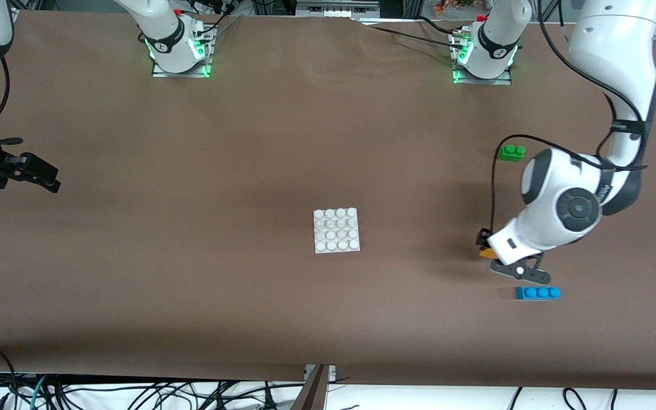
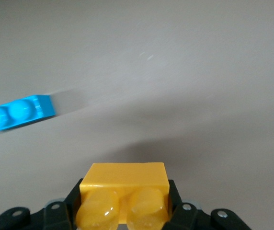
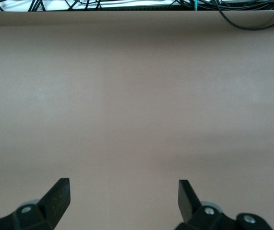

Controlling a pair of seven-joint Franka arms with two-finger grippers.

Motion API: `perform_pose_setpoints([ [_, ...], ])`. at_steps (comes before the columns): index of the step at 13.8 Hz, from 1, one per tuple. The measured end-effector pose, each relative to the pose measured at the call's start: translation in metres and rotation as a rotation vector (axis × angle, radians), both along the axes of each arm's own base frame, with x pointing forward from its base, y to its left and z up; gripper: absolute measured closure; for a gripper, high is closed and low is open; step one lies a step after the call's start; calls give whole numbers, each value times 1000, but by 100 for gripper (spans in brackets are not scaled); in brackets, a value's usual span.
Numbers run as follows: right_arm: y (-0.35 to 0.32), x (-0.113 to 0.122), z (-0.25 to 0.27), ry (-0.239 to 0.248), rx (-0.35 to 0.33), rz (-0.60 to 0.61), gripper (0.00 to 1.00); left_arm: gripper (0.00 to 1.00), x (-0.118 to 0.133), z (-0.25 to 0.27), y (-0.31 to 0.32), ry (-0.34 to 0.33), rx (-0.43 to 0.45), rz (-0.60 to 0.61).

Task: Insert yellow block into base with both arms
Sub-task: 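Carry the yellow brick with the left gripper above the base plate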

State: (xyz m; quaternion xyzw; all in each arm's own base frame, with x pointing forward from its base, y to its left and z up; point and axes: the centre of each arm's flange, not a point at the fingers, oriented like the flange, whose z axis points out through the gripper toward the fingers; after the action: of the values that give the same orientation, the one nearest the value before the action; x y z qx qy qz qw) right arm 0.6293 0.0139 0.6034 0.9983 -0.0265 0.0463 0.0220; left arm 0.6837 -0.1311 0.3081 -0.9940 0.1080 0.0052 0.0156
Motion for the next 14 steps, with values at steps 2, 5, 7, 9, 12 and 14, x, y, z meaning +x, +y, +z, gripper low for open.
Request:
perform_pose_setpoints([
  [2,-1,0,0,1,-1,11,0,32,-10,4,-53,-1,-10,51],
  [5,-1,0,0,2,-3,30,0,32,-34,-10,-132,13,-13,104],
  [7,-2,0,0,2,-3,32,0,32,-42,-11,-176,16,-49,142],
  [9,-2,0,0,2,-3,32,0,32,-50,-12,-216,41,-113,181],
  [12,-2,0,0,2,-3,32,0,32,-65,-27,-268,57,-135,171],
  [14,-4,0,0,2,-3,30,0,32,-77,-33,-302,51,-145,193],
])
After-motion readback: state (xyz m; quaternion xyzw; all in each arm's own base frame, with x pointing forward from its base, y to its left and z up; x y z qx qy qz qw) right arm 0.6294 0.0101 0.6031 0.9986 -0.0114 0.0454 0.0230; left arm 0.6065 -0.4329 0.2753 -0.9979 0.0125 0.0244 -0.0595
